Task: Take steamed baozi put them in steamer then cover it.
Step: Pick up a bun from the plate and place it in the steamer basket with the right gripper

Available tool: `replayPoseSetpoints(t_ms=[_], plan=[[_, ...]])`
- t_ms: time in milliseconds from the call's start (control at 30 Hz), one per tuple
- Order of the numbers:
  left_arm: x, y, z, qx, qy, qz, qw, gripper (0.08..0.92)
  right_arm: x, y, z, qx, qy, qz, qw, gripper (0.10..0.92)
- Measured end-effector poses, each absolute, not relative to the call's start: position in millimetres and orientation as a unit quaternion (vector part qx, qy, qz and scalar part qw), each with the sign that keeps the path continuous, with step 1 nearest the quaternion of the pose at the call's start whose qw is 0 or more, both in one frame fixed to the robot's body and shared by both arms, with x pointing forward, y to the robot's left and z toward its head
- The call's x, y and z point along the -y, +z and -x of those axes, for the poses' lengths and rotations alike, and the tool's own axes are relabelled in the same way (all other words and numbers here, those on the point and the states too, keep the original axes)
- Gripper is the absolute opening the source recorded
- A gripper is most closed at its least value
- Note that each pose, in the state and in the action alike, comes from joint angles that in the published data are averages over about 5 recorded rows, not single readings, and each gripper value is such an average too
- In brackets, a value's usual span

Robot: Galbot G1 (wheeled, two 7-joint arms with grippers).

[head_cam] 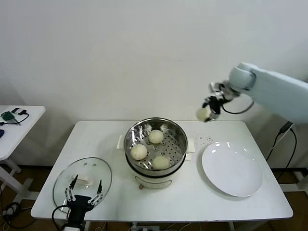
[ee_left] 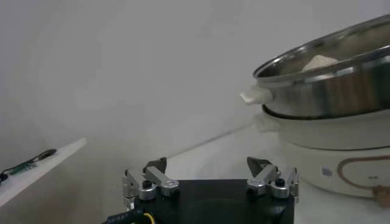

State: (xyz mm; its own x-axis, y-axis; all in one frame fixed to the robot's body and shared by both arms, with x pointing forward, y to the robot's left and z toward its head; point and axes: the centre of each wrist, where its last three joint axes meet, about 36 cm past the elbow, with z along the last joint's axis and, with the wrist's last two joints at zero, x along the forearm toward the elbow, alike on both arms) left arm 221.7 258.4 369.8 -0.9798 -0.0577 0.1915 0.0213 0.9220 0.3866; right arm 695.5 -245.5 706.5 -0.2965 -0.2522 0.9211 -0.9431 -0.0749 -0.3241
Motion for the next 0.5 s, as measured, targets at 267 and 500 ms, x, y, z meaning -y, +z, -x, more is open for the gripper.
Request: replayPoseSetpoints(t_ms=[267,500], plan=[[-258,374,-223,0.976,-0.199,0.000,0.094,0.823,183,698,-676,0.591,0.523,-0.516,0.333,0.679],[-258,375,-222,0.976,-0.198,0.004,0.094,0.823,147,676,-665,0.570,0.523,-0.525,0.355,0.679]])
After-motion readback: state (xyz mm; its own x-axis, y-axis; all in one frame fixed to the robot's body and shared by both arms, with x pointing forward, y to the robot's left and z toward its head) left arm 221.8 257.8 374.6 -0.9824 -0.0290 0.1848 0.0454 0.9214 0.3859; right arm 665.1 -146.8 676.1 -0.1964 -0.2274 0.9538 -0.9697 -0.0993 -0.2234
